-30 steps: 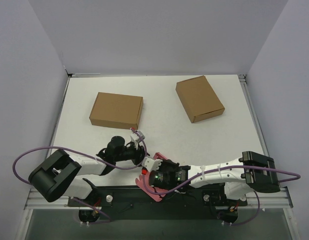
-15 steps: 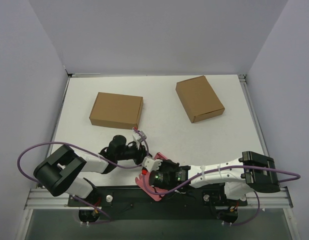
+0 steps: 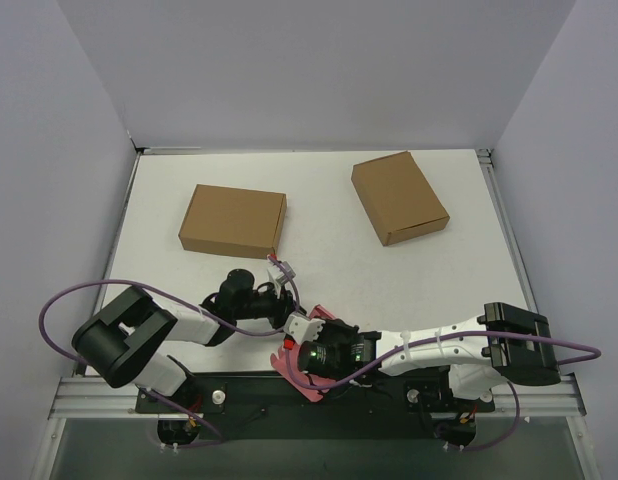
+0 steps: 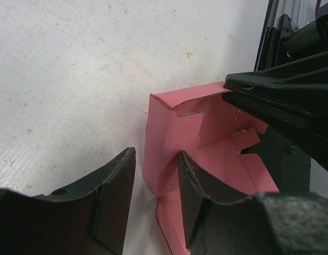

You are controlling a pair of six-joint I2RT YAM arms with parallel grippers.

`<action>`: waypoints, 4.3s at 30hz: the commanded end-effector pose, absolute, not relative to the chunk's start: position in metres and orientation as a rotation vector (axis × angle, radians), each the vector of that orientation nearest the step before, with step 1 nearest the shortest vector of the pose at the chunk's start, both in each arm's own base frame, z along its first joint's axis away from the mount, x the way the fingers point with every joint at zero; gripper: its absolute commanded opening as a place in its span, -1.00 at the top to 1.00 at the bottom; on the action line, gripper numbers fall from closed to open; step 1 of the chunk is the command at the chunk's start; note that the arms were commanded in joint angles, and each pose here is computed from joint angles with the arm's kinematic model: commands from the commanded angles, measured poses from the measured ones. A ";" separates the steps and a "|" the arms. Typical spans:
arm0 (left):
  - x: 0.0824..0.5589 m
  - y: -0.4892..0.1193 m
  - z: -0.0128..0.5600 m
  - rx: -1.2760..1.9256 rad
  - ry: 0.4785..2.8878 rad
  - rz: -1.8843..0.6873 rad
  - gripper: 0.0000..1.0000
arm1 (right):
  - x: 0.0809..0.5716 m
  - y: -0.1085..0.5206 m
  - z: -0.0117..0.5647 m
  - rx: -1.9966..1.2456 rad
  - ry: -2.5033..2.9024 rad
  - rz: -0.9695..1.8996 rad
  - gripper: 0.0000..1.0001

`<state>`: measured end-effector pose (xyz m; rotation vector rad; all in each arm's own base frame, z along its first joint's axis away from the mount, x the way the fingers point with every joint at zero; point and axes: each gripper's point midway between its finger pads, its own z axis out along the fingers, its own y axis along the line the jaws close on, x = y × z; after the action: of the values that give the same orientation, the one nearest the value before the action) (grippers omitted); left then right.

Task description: Fold the paper box

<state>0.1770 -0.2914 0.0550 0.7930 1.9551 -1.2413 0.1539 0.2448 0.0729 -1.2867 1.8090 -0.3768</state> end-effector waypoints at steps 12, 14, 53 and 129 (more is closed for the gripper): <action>0.183 -0.305 0.083 0.820 1.814 -1.287 0.00 | 0.153 0.245 0.077 -1.263 1.811 -0.357 1.00; 0.183 -0.305 0.083 0.819 1.814 -1.286 0.02 | 0.153 0.244 0.077 -1.260 1.811 -0.360 1.00; 0.208 -0.296 0.057 0.773 1.913 -0.802 0.25 | 0.153 0.243 0.085 -1.213 1.793 -0.367 1.00; 0.197 -0.331 0.064 0.804 1.796 -0.982 0.60 | 0.156 0.243 0.092 -1.150 1.769 -0.379 1.00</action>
<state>0.1889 -0.3098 0.0335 0.8288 1.9170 -0.9165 0.1588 0.2414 0.0872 -1.1806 1.7674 -0.4224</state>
